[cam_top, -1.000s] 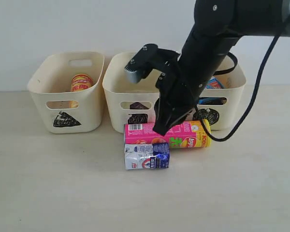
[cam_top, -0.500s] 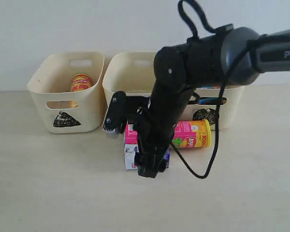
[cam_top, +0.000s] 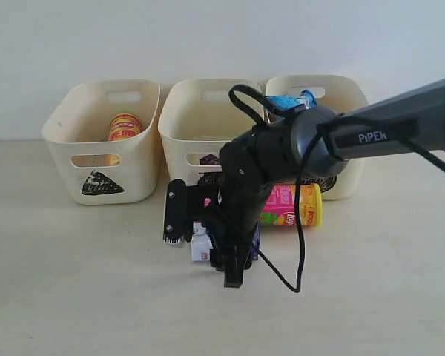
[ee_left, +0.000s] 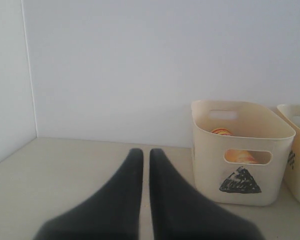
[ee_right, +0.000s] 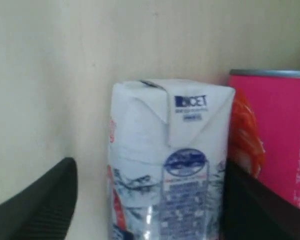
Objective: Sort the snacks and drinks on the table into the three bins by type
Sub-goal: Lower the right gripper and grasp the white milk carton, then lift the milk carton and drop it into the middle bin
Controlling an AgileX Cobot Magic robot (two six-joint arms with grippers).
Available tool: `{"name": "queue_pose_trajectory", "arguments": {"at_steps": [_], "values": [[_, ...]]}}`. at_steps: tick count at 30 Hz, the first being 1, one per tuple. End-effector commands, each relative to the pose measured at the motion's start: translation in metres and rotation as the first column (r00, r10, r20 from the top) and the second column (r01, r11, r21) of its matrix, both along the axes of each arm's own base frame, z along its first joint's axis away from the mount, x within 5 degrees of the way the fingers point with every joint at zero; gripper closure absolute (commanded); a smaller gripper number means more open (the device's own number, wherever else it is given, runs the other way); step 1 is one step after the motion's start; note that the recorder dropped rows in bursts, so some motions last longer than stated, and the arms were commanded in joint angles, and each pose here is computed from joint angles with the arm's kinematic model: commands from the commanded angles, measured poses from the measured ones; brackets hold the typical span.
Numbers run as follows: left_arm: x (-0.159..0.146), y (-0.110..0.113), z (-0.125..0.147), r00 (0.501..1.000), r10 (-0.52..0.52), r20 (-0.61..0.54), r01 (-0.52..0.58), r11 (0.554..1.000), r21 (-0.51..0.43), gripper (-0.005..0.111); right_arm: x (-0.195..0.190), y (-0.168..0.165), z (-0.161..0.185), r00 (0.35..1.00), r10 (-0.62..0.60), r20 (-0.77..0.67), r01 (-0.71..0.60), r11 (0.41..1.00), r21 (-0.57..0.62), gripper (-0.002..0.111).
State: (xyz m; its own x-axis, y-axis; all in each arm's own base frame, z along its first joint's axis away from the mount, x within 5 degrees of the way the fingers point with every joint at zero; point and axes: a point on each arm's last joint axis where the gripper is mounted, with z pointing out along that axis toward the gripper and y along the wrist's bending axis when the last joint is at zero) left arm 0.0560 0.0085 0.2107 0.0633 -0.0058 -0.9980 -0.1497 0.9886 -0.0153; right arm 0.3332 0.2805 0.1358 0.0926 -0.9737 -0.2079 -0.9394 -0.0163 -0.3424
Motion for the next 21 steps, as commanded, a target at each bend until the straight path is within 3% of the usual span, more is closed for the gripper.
{"name": "queue_pose_trajectory", "arguments": {"at_steps": [1,2,7,10,12,16,18,20,21], "values": [[0.0,0.0,0.001,1.0,0.004,0.009,-0.004,1.0,-0.012,0.102,-0.003,-0.004,0.011,1.0,0.001,-0.015,-0.002,1.0,-0.026,0.095],[0.0,0.0,0.001,1.0,0.004,0.009,-0.004,1.0,-0.012,0.102,-0.004,-0.006,0.021,1.0,-0.002,-0.008,0.002,1.0,-0.02,0.108],[0.0,0.0,0.001,1.0,0.004,0.009,-0.004,1.0,-0.012,0.102,-0.015,-0.014,0.078,0.998,-0.028,0.048,0.025,0.998,0.052,0.108],[0.0,0.0,0.001,1.0,0.004,0.009,-0.004,1.0,-0.012,0.102,-0.021,-0.019,0.141,0.971,-0.042,0.234,-0.01,0.976,0.219,0.108],[0.0,0.0,0.001,1.0,0.004,0.009,-0.004,1.0,-0.012,0.102,-0.019,-0.016,0.171,0.927,-0.117,0.355,-0.032,0.922,0.387,0.108],[0.0,0.0,0.001,1.0,0.004,0.009,-0.004,1.0,-0.012,0.102,0.012,-0.01,0.182,0.83,-0.333,0.448,-0.074,0.73,0.679,0.108],[0.0,0.0,0.001,1.0,0.004,0.009,-0.004,1.0,-0.012,0.102,0.047,-0.024,0.161,0.789,-0.537,0.297,0.033,0.521,0.853,0.108],[0.0,0.0,0.001,1.0,0.004,0.009,-0.004,1.0,-0.012,0.102,0.073,-0.034,0.137,0.748,-0.64,0.177,0.133,0.405,0.904,0.108],[0.0,0.0,0.001,1.0,0.004,0.009,-0.004,1.0,-0.012,0.102,0.082,-0.037,0.129,0.739,-0.657,0.151,0.16,0.389,0.907,0.108]]}}
